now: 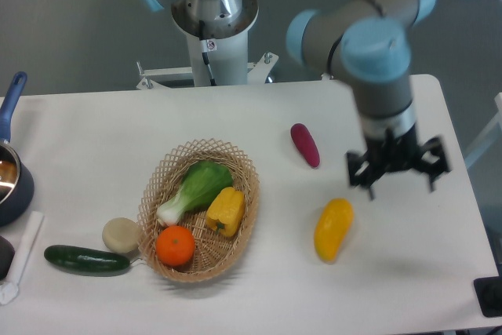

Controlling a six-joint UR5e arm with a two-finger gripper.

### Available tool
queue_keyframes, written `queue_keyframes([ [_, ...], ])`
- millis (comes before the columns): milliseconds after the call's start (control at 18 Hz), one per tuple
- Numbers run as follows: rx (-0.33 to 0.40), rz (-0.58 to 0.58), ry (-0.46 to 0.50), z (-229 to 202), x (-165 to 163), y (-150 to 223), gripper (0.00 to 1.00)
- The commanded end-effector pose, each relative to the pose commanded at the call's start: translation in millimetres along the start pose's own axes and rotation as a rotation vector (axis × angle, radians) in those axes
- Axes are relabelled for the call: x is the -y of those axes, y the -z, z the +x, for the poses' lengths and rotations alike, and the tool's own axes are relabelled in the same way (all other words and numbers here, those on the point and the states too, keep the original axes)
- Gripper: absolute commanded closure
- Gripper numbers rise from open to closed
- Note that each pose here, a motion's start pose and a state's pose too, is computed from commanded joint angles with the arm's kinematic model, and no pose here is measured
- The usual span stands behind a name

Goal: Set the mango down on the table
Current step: 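Open the gripper to release the mango and lift away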

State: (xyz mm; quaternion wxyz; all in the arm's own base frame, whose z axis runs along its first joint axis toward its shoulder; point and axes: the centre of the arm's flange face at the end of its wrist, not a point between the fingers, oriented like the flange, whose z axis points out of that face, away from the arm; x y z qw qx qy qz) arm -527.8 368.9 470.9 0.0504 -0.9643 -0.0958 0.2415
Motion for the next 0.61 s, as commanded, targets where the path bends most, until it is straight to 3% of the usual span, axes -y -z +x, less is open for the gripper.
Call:
queue_keyframes([
  [278,-0.067,-0.047,-0.233,-32,-72,38,0.0],
  [500,-0.094,-0.038,-0.322,-42,-110,49,0.0],
  [611,-0.101,-0.009,-0.316,-41,-109,49,0.0],
])
